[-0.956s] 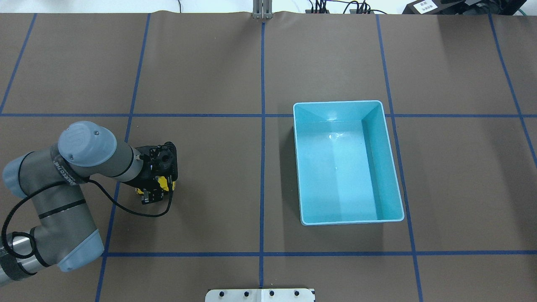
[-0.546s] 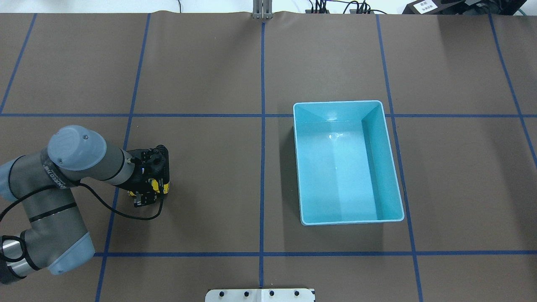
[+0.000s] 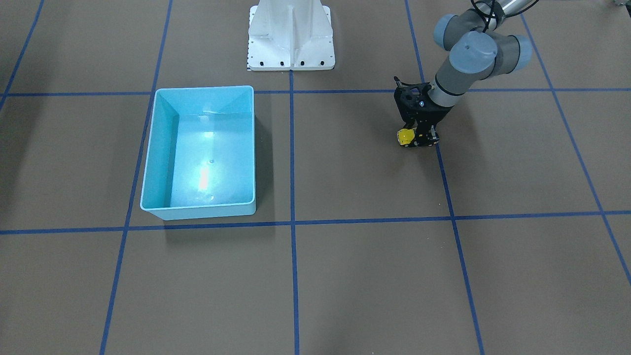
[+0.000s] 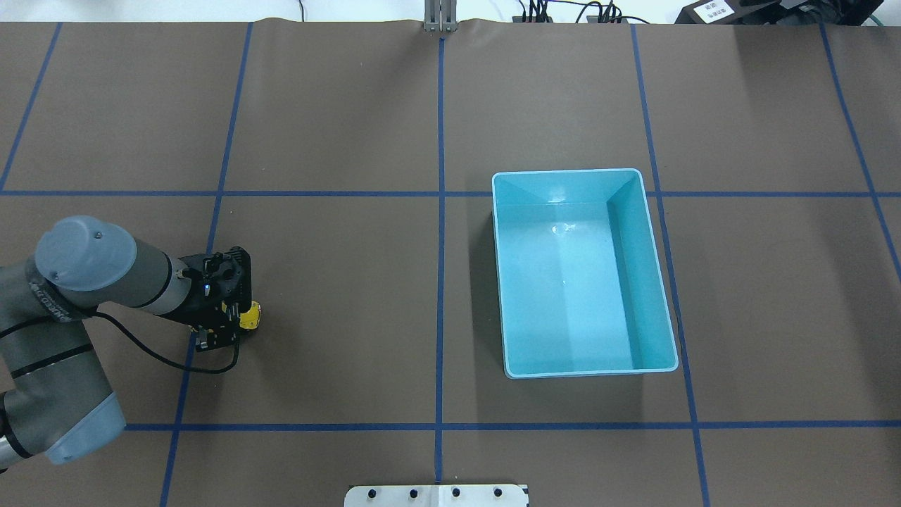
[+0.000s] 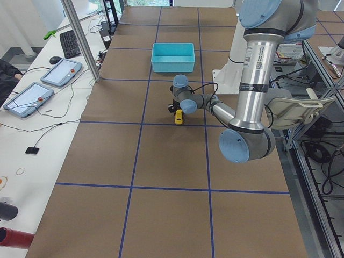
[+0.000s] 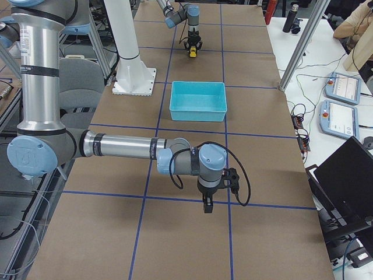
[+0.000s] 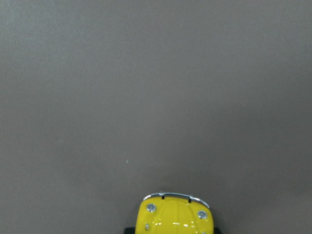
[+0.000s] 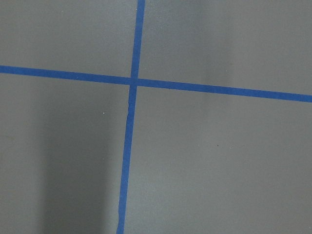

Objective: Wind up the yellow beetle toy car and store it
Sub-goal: 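Pull the car back toward the robot with the left gripper, then release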

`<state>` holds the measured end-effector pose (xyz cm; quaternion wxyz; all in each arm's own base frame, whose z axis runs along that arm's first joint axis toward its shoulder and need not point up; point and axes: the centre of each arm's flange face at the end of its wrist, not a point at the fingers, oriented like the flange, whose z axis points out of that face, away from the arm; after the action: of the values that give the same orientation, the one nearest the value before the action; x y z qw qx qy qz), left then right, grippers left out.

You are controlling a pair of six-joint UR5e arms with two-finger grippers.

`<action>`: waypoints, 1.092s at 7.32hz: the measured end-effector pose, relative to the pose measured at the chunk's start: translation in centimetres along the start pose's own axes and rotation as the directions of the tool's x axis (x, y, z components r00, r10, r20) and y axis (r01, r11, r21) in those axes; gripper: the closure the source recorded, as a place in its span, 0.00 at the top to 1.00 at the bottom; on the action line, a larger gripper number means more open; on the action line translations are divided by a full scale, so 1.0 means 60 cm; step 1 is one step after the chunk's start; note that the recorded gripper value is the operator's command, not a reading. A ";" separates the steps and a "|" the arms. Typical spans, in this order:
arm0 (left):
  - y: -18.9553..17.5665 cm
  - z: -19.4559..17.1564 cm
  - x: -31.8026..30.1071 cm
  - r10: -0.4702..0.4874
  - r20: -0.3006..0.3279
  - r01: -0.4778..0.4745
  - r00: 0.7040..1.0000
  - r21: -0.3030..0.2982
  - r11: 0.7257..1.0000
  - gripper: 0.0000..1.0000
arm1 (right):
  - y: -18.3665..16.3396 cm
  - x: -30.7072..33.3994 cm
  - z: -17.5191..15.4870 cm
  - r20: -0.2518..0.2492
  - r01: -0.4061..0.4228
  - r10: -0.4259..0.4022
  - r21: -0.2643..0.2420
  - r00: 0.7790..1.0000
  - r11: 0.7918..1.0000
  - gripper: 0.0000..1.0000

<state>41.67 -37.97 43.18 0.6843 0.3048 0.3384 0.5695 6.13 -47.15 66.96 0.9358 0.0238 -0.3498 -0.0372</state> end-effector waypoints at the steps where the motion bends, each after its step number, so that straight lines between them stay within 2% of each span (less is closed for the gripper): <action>1: 0.013 0.000 0.000 -0.001 -0.001 0.001 1.000 0.002 1.000 0.24 | -0.001 -0.002 -0.002 0.002 0.001 -0.001 0.003 1.000 1.000 1.00; 4: 0.061 -0.002 0.008 0.004 0.001 -0.004 1.000 0.014 1.000 0.24 | -0.004 -0.008 -0.009 0.004 0.008 -0.008 0.011 1.000 1.000 1.00; 8: 0.119 -0.016 0.004 -0.014 -0.030 0.015 0.999 0.030 0.999 0.26 | -0.001 -0.009 -0.009 0.006 0.007 -0.007 0.009 1.000 1.000 1.00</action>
<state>36.85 -36.50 48.30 0.6785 0.3043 0.3592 0.5639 6.08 -47.18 66.22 0.9344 0.0292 -0.3528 -0.0388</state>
